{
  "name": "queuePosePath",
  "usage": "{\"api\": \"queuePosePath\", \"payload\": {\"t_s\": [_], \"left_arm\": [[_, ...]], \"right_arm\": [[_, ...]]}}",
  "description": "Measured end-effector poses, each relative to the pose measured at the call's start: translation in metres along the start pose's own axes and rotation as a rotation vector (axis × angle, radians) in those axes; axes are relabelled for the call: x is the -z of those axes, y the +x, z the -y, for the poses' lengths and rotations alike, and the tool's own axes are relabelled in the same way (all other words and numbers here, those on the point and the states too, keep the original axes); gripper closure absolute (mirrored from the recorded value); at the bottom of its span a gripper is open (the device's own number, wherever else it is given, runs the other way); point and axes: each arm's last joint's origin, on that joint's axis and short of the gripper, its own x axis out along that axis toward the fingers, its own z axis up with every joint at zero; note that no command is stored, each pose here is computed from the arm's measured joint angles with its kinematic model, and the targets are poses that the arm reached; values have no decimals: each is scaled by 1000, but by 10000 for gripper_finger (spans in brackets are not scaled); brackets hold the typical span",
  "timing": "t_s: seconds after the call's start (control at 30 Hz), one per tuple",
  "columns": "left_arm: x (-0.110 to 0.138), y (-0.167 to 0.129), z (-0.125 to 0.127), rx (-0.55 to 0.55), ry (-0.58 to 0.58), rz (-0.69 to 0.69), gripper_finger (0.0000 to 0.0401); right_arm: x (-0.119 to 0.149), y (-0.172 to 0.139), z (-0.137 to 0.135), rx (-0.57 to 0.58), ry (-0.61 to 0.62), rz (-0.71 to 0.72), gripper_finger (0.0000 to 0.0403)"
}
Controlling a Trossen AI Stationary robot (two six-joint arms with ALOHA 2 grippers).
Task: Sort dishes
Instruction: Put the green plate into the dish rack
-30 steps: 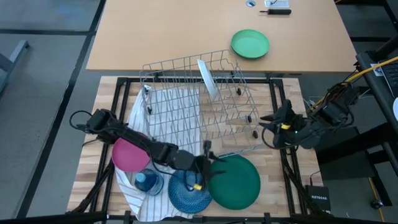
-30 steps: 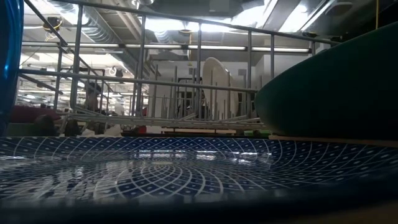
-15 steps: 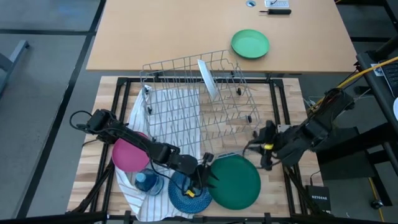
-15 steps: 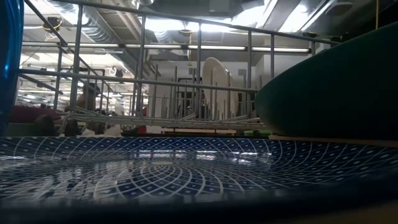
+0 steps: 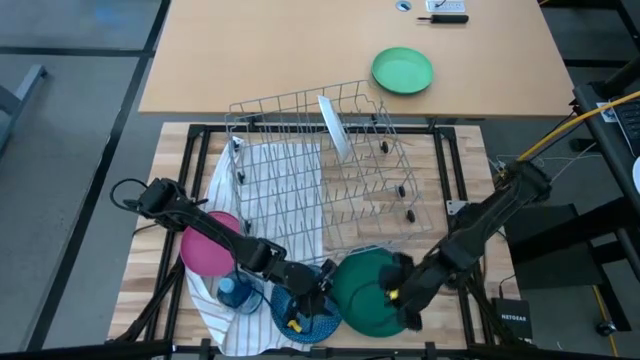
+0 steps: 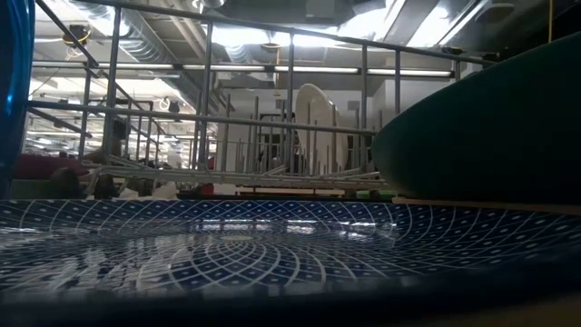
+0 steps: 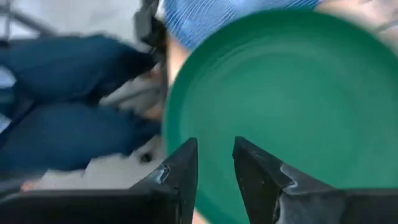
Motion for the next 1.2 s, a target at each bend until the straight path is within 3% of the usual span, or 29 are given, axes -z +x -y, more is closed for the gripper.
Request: {"api": "queuePosePath", "payload": {"t_s": [0.23, 0.4, 0.7, 1.2], "left_arm": [[0, 0, 0, -1, -30, -1, 276], [0, 0, 0, -1, -45, -1, 276], [0, 0, 0, -2, -48, -1, 276], [0, 0, 0, -2, -50, -1, 276]], "right_arm": [[0, 44, -16, -192, 17, -183, 295], [7, 53, -29, -248, 2, -194, 295], [24, 62, -39, -117, -45, -74, 295], [38, 95, -38, -27, -70, -123, 295]]}}
